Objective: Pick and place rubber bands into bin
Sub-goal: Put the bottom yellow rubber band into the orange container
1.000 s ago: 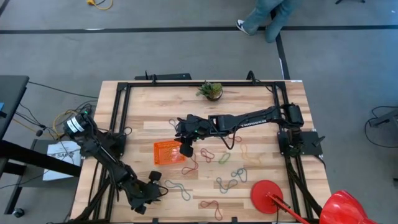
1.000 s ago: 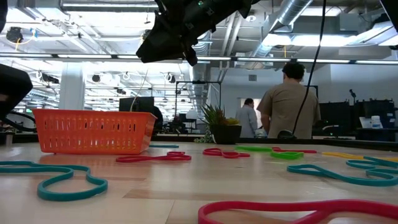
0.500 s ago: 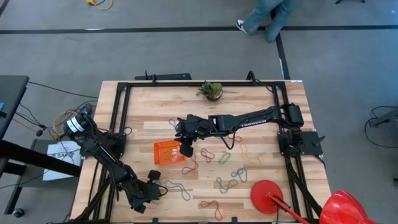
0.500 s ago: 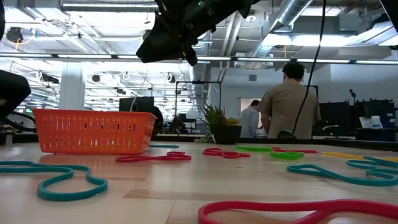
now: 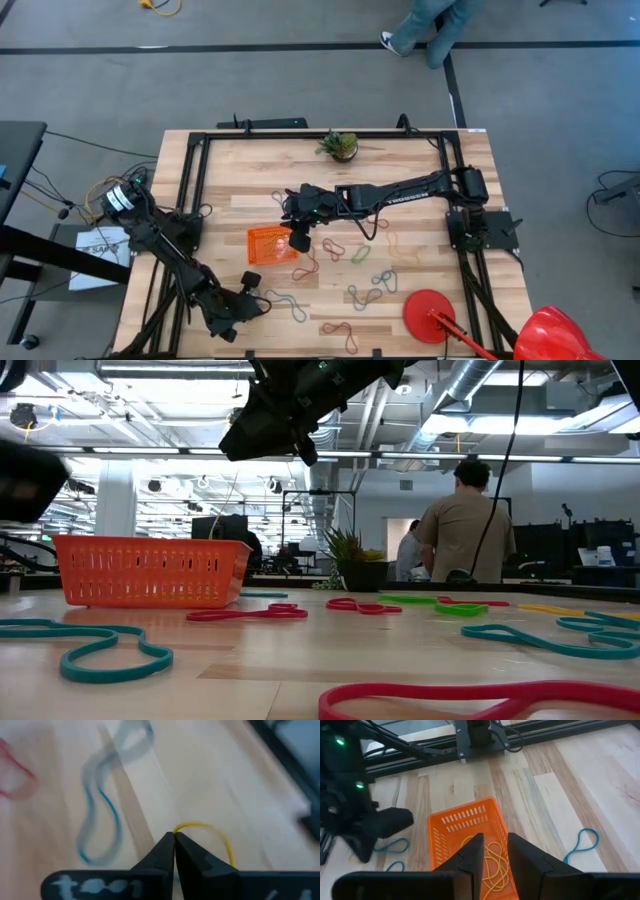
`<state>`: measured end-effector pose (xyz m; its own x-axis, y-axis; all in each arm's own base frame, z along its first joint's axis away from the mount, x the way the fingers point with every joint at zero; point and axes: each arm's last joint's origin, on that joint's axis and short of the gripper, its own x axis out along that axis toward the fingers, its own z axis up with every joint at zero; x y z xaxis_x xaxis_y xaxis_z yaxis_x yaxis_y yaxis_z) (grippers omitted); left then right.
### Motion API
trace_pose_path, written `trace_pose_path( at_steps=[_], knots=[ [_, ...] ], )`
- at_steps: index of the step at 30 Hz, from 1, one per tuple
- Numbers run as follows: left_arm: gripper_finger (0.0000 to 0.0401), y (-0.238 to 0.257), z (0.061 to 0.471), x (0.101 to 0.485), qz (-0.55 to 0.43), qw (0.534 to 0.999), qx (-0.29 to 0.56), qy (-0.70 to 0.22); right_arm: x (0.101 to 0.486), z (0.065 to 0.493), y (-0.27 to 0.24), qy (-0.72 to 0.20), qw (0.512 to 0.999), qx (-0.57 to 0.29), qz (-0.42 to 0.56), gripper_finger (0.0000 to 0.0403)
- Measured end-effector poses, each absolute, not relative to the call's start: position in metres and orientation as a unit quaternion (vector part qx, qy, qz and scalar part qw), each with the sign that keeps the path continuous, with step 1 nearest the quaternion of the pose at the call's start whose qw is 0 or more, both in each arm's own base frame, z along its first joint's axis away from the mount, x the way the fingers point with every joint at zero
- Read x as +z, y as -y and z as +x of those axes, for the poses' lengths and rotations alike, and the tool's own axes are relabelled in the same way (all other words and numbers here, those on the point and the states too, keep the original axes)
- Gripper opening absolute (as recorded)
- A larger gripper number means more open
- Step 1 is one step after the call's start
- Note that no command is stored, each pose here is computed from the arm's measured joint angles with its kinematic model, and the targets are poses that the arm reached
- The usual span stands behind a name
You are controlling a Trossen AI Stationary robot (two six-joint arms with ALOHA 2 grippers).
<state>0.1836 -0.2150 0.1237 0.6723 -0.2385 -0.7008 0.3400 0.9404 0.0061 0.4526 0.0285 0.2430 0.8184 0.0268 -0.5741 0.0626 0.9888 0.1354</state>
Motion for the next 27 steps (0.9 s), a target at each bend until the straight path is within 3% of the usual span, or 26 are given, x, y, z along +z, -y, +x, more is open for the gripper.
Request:
trace_pose_path(
  at_steps=[7,15,20,27],
  knots=[
    [0.0000,0.204,0.184,0.182,0.078,0.956,-0.053,-0.279,0.243,0.453,-0.029,-0.301,0.951,-0.009,0.074,0.0079],
    [0.0000,0.159,0.167,0.235,0.140,0.963,0.115,-0.201,0.243,0.453,-0.029,-0.301,0.951,-0.009,0.074,0.0079],
    [0.0000,0.132,0.178,0.240,0.128,0.953,0.149,-0.229,0.243,0.453,-0.029,-0.301,0.951,-0.009,0.074,0.0079],
    [0.0000,0.114,0.208,0.212,0.114,0.928,0.138,-0.326,0.243,0.453,-0.029,-0.301,0.951,-0.009,0.074,0.0079]
  ],
)
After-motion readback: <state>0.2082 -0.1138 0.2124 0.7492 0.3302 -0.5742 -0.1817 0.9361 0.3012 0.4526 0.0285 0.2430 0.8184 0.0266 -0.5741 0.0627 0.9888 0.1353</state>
